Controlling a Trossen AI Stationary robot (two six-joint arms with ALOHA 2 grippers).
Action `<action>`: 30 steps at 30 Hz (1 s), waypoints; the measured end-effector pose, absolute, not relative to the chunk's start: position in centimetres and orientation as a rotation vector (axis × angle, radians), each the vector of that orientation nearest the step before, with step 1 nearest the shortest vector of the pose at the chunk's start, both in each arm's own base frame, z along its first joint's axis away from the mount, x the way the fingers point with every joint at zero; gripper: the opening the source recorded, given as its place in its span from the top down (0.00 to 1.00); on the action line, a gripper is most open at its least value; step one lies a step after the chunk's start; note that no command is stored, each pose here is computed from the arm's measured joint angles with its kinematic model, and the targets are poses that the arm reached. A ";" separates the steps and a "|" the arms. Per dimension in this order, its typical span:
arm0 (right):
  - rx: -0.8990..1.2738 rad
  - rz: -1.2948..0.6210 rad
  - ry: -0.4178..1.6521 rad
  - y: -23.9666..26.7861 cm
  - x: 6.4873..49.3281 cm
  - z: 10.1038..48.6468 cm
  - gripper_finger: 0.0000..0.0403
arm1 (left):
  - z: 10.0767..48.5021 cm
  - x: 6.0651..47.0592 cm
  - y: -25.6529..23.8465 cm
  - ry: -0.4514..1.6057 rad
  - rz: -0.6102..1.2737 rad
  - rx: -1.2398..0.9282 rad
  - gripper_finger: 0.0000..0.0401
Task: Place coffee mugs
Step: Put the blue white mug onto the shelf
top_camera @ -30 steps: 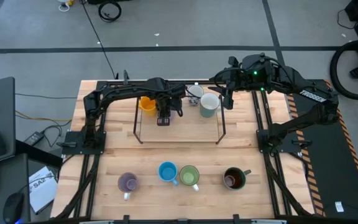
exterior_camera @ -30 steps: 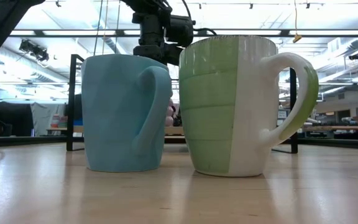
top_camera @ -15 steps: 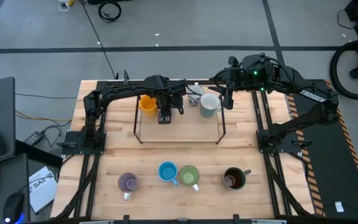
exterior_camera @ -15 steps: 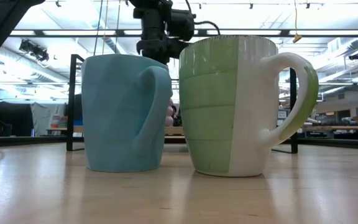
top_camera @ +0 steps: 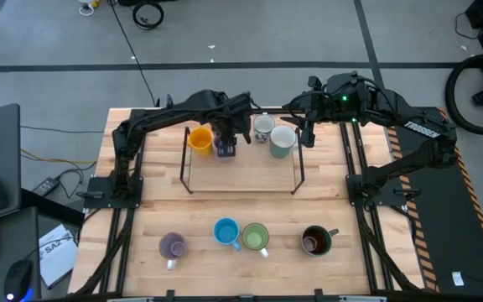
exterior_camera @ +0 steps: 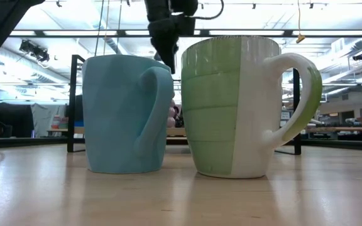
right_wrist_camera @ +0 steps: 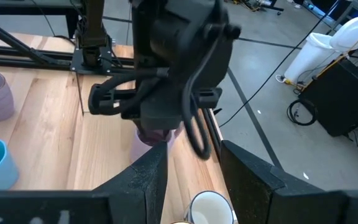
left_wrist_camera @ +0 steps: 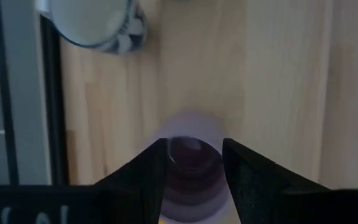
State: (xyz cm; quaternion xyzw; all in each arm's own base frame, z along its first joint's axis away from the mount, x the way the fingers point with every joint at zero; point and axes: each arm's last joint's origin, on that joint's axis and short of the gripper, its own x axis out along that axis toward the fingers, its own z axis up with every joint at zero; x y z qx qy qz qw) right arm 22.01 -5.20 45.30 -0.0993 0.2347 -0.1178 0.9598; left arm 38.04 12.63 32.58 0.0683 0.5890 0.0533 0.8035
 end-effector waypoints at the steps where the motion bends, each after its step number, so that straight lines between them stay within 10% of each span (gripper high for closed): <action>1: -0.201 -0.238 0.476 -5.2 22.0 45.3 0.62 | 32.8 38.1 12.7 1.253 0.119 0.150 0.59; 30: -0.212 -0.237 0.484 -5.2 22.0 45.2 0.62 | 27.5 43.6 19.5 0.912 0.260 0.208 0.59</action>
